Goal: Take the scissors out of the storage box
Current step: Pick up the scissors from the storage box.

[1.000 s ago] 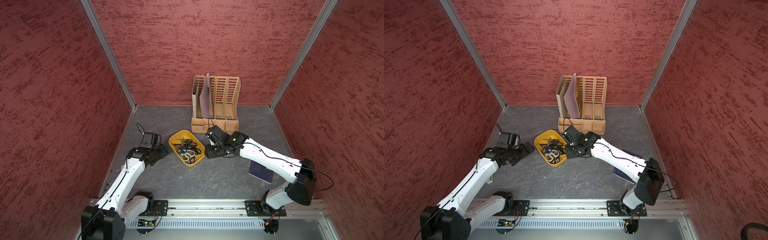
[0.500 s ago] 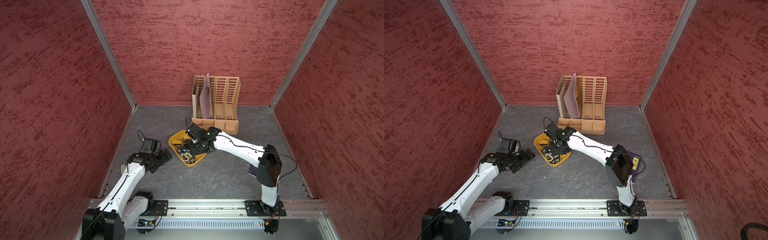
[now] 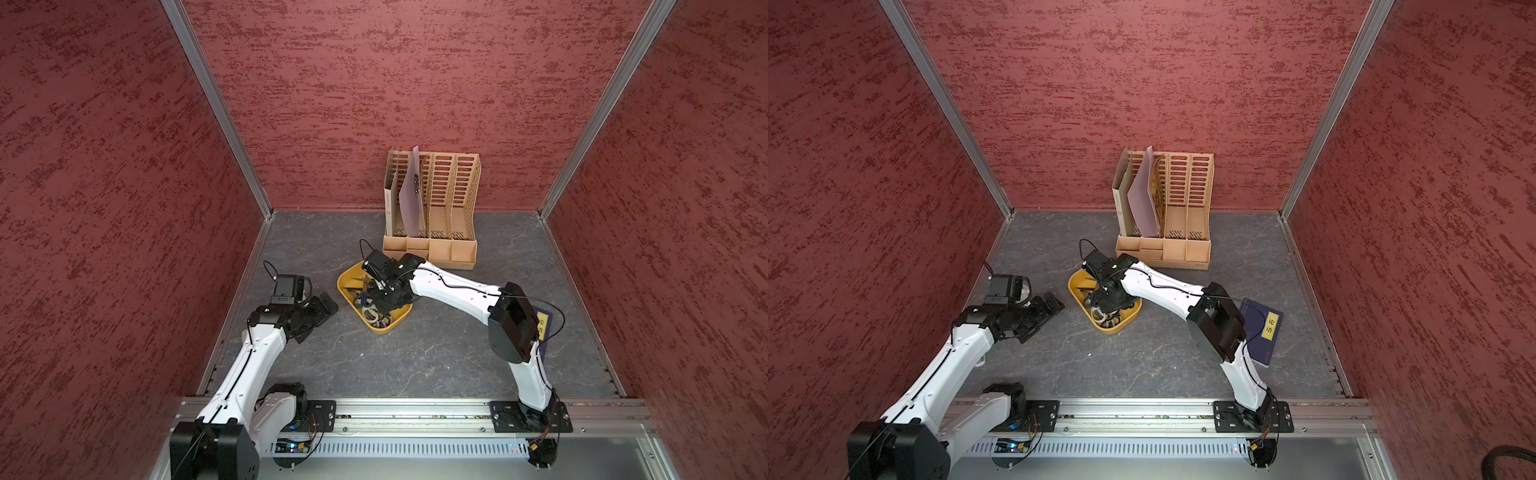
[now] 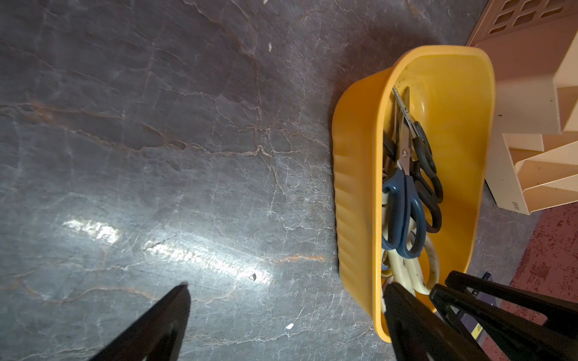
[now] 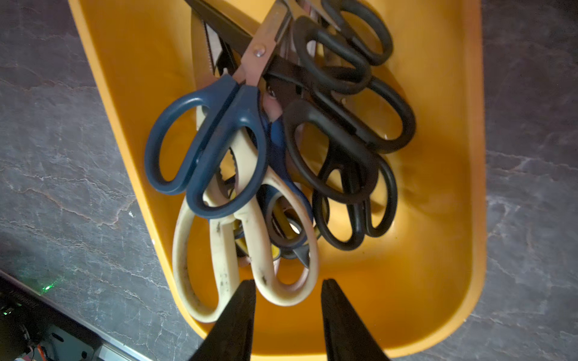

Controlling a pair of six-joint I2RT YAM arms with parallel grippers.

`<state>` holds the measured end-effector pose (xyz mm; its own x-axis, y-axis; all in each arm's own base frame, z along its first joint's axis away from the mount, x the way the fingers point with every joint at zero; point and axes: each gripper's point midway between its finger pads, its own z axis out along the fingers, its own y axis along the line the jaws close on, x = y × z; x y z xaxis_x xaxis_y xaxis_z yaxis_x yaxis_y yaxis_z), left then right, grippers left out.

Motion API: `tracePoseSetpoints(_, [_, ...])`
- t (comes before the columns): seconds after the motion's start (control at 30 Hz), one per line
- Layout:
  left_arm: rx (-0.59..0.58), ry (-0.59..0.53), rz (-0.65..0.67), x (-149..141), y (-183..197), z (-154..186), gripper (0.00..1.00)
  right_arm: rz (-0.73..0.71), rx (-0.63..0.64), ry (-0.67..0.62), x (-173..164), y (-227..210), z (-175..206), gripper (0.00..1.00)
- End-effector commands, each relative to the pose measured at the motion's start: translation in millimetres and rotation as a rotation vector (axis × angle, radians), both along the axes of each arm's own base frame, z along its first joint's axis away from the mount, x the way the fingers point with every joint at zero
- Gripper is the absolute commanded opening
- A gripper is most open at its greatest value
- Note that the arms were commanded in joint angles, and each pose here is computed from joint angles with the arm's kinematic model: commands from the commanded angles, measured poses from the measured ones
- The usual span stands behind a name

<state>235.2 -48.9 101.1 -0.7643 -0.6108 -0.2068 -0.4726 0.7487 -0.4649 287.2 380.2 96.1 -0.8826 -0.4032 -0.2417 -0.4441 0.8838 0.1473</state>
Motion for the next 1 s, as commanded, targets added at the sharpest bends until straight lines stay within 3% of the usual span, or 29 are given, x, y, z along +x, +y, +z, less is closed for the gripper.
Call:
tracePoseSetpoints(0.0, [0.002,-0.029,-0.022,7,0,8,1.00,-0.011,-0.020,-0.014,12,-3,-6,0.37])
tracePoseSetpoints(0.17, [0.007,-0.030,-0.023,9,1,7,1.00,-0.013,-0.024,-0.008,15,-1,-14,0.32])
tracePoseSetpoints(0.57, [0.008,-0.036,-0.031,14,1,9,1.00,-0.027,-0.021,0.002,13,-2,-10,0.10])
tracePoseSetpoints(0.97, [-0.016,-0.054,-0.037,22,2,9,1.00,-0.043,-0.047,0.043,-16,-34,34,0.00])
